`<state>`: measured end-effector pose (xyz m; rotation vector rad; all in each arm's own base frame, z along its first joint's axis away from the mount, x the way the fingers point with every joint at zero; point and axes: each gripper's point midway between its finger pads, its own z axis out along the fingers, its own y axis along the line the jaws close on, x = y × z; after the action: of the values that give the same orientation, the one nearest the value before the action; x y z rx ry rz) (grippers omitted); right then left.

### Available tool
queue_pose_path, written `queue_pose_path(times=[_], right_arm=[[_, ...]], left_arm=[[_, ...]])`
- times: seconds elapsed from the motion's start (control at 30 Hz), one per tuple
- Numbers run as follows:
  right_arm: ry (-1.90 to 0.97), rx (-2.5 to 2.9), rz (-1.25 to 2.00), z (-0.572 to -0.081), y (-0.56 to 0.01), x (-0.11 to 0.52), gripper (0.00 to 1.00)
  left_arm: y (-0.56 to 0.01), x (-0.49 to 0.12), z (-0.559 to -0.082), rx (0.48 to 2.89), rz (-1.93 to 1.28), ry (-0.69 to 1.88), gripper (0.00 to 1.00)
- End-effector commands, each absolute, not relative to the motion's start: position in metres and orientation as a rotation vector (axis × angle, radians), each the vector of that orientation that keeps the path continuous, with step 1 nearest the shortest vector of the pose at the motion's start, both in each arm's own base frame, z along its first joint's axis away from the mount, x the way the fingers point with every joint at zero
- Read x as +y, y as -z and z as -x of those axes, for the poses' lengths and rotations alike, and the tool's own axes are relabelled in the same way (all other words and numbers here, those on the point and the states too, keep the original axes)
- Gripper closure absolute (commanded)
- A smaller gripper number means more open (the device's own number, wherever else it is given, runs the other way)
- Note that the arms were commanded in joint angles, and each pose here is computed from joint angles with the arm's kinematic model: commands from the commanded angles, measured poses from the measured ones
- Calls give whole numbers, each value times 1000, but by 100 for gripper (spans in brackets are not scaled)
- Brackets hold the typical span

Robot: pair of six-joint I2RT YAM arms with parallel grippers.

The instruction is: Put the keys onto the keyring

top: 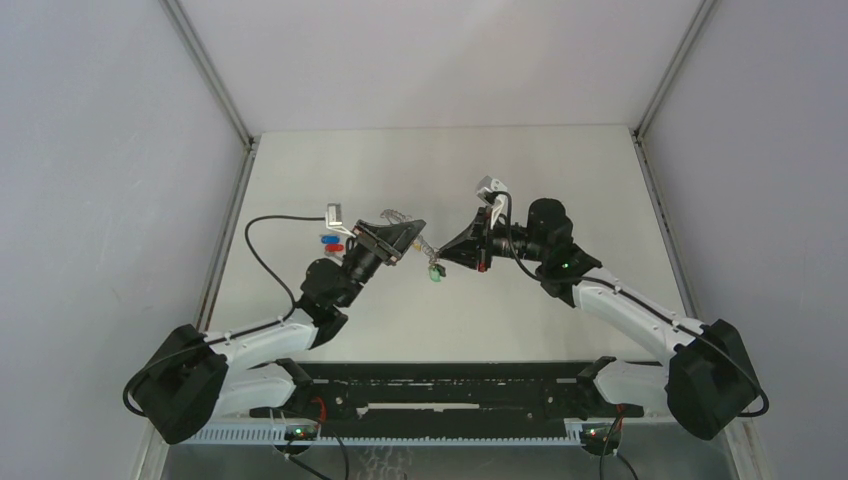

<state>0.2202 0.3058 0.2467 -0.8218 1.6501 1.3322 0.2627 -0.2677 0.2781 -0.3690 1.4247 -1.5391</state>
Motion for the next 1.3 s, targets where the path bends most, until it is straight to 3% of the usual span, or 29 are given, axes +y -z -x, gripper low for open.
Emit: queue_pose_path(times=[0.0, 0.53, 0.83, 1.07, 1.27], right_arm=[[-1313, 1582, 809, -230, -273, 311, 94], [-1314, 1622, 806, -233, -266, 313, 93], [-1224, 1598, 790, -242, -271, 307, 100], [-1102, 1474, 788, -252, -295, 299, 100], [-979, 1381, 810, -257, -312, 289, 100]], left_arm=[[-299, -269, -254, 1350, 309, 1564, 100], [-302, -269, -251, 1348, 291, 1557, 100], [-296, -266, -252, 1364, 318, 1540, 99], [-285, -267, -251, 1396, 341, 1554, 72], [-276, -261, -246, 1418, 340, 1529, 55]])
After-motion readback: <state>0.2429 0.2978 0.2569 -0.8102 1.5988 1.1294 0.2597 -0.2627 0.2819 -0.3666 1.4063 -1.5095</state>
